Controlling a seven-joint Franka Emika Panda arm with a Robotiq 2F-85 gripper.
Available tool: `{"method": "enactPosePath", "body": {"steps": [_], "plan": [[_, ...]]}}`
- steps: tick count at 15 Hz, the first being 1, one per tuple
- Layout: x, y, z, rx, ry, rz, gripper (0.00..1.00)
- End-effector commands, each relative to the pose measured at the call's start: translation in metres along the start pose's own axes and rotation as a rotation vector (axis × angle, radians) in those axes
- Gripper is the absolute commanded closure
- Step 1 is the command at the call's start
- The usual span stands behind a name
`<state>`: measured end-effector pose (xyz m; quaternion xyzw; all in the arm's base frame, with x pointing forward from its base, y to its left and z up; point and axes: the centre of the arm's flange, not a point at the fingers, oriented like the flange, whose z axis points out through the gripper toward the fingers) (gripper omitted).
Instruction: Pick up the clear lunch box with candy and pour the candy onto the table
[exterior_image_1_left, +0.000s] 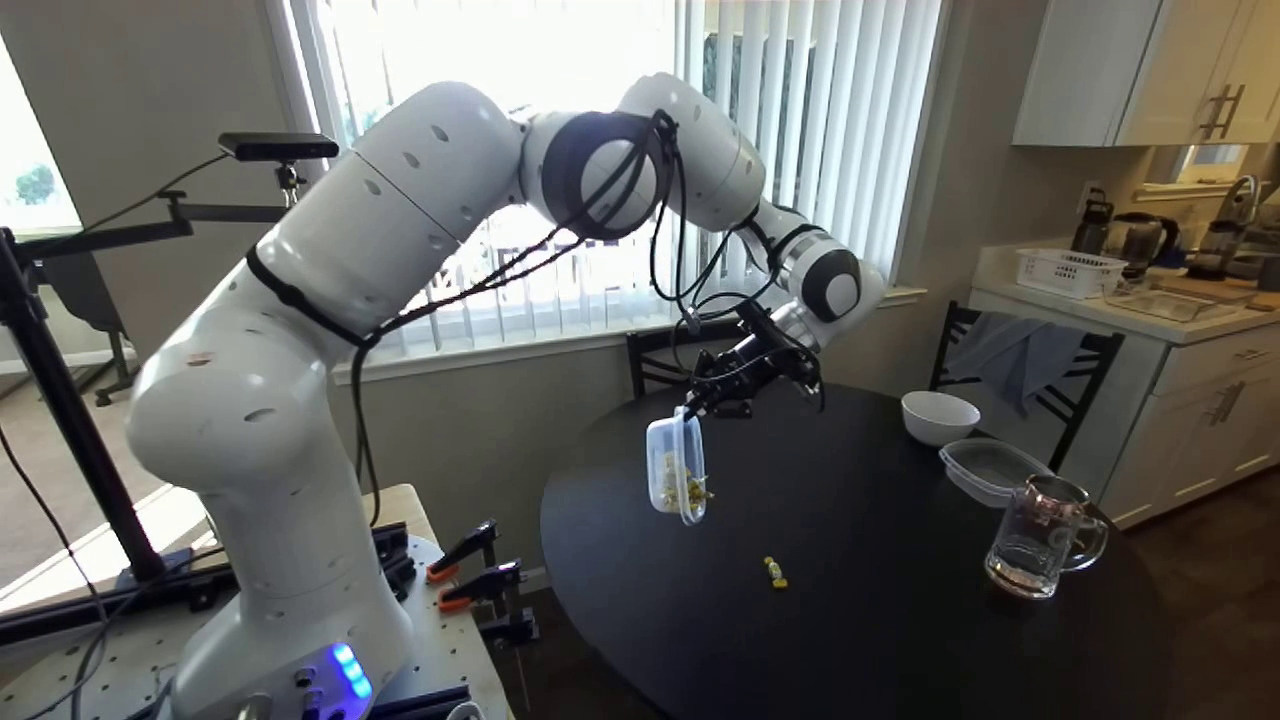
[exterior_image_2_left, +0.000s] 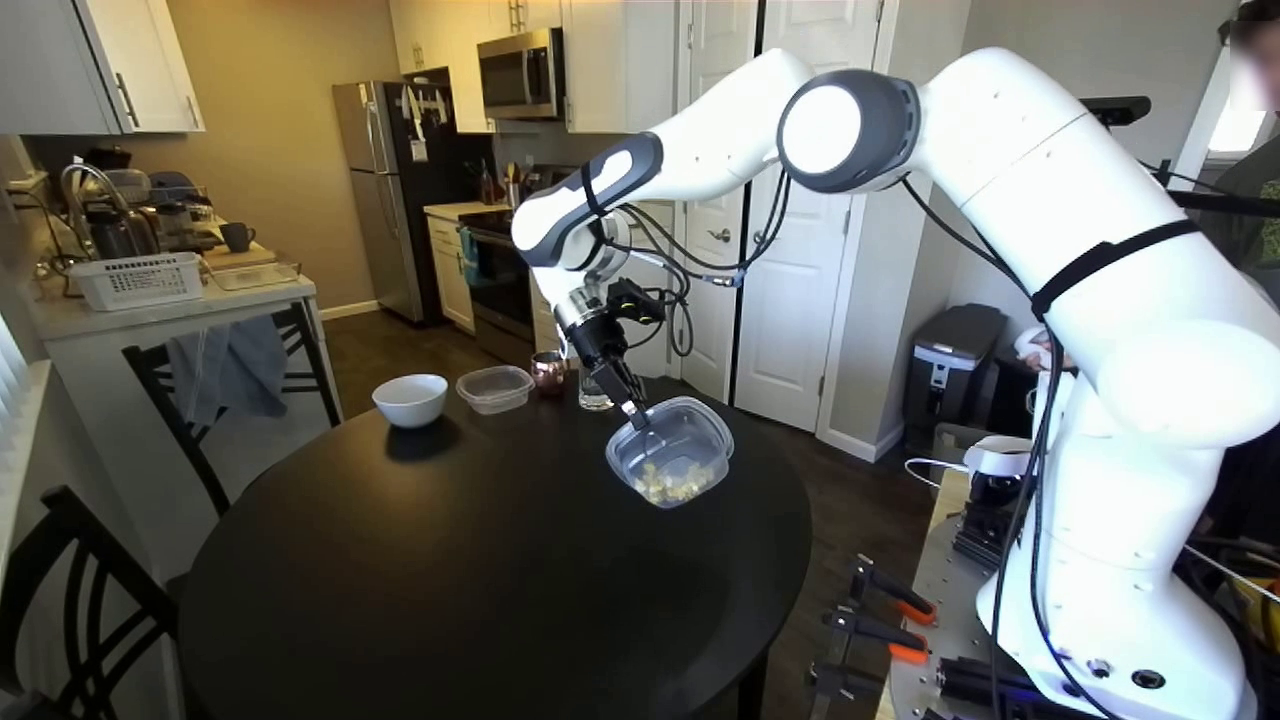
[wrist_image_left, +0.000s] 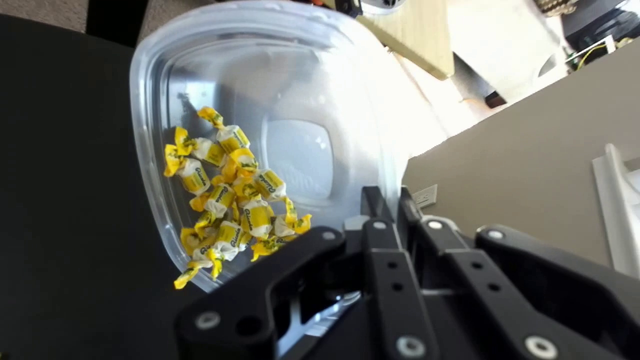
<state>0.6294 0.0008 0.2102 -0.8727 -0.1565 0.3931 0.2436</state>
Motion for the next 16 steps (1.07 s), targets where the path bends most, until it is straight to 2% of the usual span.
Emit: {"method": "enactPosePath", "body": {"steps": [1,4,7,9,11,16], "plan": [[0.061,0.019,-0.024,0.127,-0.099,-0.103,0.98],[0.078,0.020,-0.014,0.223,-0.188,-0.162,0.98],[0.082,0.018,-0.012,0.311,-0.267,-0.207,0.98],[0.080,0.017,-0.015,0.344,-0.281,-0.227,0.98],[0.079,0.020,-0.021,0.362,-0.251,-0.231,0.98],[0.083,0.032,-0.016,0.341,-0.207,-0.197,0.98]]}}
